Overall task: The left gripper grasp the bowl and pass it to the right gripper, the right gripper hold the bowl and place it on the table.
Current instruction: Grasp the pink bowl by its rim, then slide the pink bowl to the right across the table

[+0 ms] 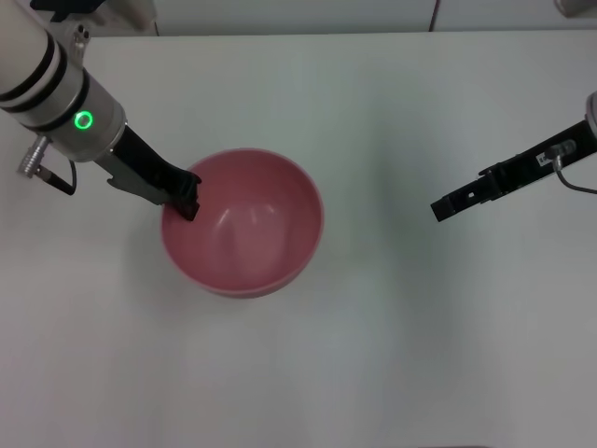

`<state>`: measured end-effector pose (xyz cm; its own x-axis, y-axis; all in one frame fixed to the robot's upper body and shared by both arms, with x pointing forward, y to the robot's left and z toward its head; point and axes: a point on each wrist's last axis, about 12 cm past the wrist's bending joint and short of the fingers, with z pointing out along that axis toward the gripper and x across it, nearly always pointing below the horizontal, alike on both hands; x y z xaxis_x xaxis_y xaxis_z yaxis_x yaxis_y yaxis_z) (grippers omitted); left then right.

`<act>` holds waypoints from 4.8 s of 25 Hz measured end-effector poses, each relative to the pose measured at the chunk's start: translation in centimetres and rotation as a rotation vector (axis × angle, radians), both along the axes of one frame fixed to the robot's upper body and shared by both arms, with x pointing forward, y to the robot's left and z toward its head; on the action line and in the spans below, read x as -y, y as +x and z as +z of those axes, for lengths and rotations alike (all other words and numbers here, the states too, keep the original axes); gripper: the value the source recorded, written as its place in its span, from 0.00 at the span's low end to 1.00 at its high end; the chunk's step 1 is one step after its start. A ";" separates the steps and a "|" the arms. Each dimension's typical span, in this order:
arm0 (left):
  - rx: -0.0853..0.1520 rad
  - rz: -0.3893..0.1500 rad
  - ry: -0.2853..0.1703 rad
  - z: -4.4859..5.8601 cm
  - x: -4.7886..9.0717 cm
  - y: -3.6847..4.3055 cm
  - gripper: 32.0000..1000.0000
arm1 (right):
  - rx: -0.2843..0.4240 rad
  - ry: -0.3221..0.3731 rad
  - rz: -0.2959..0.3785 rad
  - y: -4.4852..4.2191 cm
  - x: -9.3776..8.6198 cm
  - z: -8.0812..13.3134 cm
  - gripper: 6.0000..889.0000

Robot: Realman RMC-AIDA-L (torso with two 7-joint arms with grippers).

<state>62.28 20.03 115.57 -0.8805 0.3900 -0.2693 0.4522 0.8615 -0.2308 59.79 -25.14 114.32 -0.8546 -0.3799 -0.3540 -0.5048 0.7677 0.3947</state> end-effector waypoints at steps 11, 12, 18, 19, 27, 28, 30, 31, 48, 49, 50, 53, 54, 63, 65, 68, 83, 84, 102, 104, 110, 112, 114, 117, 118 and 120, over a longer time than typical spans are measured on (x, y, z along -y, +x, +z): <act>-0.001 -0.011 -0.015 0.4 0.4 -0.17 0.04 | -0.004 0.077 0.055 -0.10 -1.2 1.0 0.96; -0.001 -0.011 -0.015 0.4 0.4 -0.17 0.04 | -0.001 0.077 0.057 -0.01 -1.3 1.2 0.96; -0.005 -0.019 -0.005 0.3 0.8 -0.26 0.04 | 0.012 0.093 0.080 0.43 -2.0 2.0 0.96; -0.007 -0.021 0.000 0.3 1.0 -0.29 0.04 | 0.015 0.101 0.082 0.49 -2.2 2.2 0.96; -0.002 -0.058 -0.011 0.7 2.6 -0.64 0.05 | 0.030 0.119 0.098 0.88 -3.0 2.9 0.96; 0.004 -0.062 -0.008 0.9 2.8 -0.66 0.05 | 0.033 0.119 0.101 0.94 -3.1 3.0 0.96; 0.013 -0.071 -0.008 1.1 3.3 -0.71 0.05 | 0.037 0.119 0.104 1.05 -3.2 3.2 0.96; 0.015 -0.075 -0.009 1.2 3.4 -0.73 0.05 | 0.039 0.120 0.106 1.11 -3.3 3.2 0.96; 0.065 -0.082 -0.007 2.3 4.6 0.18 0.07 | 0.005 0.093 0.181 2.06 -6.5 3.4 0.95; 0.065 -0.083 -0.007 2.3 4.7 0.20 0.07 | 0.002 0.087 0.186 2.11 -6.8 3.2 0.95; 0.066 -0.084 -0.006 2.4 4.7 0.22 0.07 | 0.000 0.083 0.189 2.18 -7.0 3.1 0.95; 0.068 -0.088 -0.004 2.5 4.8 0.26 0.07 | -0.004 0.074 0.196 2.34 -7.6 2.8 0.95; 0.069 -0.090 -0.004 2.5 4.9 0.26 0.07 | -0.003 0.072 0.198 2.38 -7.7 2.8 0.95; 0.075 -0.100 -0.006 2.8 5.3 0.34 0.08 | -0.010 0.054 0.203 2.55 -8.3 2.1 0.92; 0.074 -0.100 -0.008 2.8 5.3 0.33 0.08 | -0.008 0.051 0.204 2.57 -8.4 2.1 0.92; 0.075 -0.101 -0.009 2.8 5.3 0.33 0.08 | 0.001 0.050 0.205 2.67 -8.4 2.1 0.91; 0.076 -0.102 -0.004 2.8 5.3 0.34 0.10 | 0.026 -0.018 0.237 2.69 -9.1 1.4 0.44; 0.076 -0.102 -0.004 2.8 5.3 0.35 0.10 | 0.027 -0.018 0.236 2.70 -9.1 1.4 0.40; 0.064 -0.107 -0.002 2.5 5.1 0.21 0.11 | 0.036 -0.020 0.236 2.75 -9.0 1.4 0.23; 0.056 -0.104 0.003 2.4 5.1 0.25 0.11 | 0.036 -0.020 0.236 2.75 -9.0 1.4 0.23; 0.049 -0.100 0.010 2.4 5.0 0.32 0.12 | 0.036 -0.022 0.235 2.78 -9.0 1.4 0.22; 0.049 -0.098 0.008 2.4 5.0 0.34 0.12 | 0.036 -0.022 0.235 2.77 -9.0 1.4 0.22; 0.049 -0.095 0.006 2.4 5.0 0.37 0.12 | 0.035 -0.022 0.234 2.75 -9.0 1.4 0.22; 0.049 -0.092 -0.001 2.5 5.0 0.40 0.24 | 0.033 -0.022 0.233 2.72 -8.9 1.3 0.22; 0.048 -0.090 -0.003 2.5 4.9 0.40 0.28 | 0.033 -0.022 0.233 2.71 -8.9 1.3 0.22; 0.048 -0.089 -0.004 2.5 4.9 0.40 0.37 | 0.032 -0.021 0.233 2.70 -8.9 1.3 0.20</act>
